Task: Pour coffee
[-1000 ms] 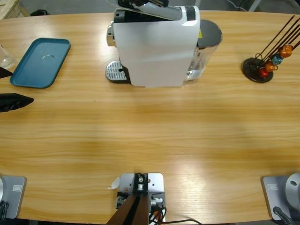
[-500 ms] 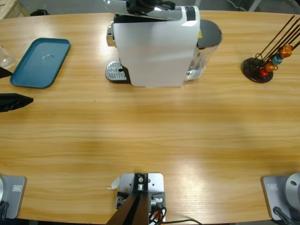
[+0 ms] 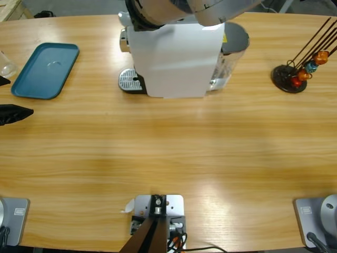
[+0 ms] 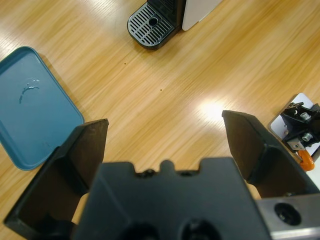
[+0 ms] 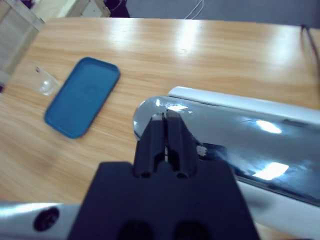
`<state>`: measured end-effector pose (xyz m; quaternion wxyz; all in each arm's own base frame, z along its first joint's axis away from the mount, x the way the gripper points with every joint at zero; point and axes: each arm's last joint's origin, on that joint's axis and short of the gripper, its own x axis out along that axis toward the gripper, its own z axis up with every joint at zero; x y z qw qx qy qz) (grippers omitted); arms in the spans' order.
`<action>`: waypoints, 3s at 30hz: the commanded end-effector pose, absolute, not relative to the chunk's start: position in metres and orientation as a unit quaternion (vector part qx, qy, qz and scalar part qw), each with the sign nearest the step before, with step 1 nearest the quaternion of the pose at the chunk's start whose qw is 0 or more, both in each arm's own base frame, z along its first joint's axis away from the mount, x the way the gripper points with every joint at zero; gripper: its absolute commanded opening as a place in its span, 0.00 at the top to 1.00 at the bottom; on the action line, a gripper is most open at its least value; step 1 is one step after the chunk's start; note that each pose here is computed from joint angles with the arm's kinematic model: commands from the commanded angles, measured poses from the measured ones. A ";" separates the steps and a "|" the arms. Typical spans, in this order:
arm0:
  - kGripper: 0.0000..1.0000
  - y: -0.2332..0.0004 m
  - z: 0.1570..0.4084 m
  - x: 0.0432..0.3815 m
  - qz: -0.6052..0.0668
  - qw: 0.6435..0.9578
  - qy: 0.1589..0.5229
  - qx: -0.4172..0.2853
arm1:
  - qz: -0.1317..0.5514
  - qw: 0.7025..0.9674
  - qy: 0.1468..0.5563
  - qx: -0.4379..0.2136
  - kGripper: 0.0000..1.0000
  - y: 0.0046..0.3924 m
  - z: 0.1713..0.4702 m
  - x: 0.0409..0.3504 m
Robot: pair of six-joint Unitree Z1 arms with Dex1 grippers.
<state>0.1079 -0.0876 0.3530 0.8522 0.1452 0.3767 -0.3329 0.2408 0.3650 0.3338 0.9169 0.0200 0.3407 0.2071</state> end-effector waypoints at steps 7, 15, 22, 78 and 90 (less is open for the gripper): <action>0.01 -0.079 0.347 0.095 -0.339 0.852 0.372 0.142 | 0.288 0.920 0.266 -0.025 0.00 0.322 0.427 0.251; 0.01 -0.066 0.335 0.102 -0.263 0.869 0.396 0.137 | 0.360 0.885 0.297 -0.005 0.00 0.249 0.469 0.201; 0.01 -0.022 0.342 0.126 -0.067 0.910 0.404 0.067 | 0.347 0.862 0.369 -0.020 0.00 0.164 0.411 0.133; 0.29 0.080 0.192 0.321 0.147 0.900 0.409 0.015 | 0.347 0.813 0.466 -0.034 0.00 0.169 0.348 0.147; 0.98 0.076 0.199 0.299 0.172 0.905 0.389 -0.010 | 0.348 0.812 0.467 -0.030 0.00 0.165 0.347 0.146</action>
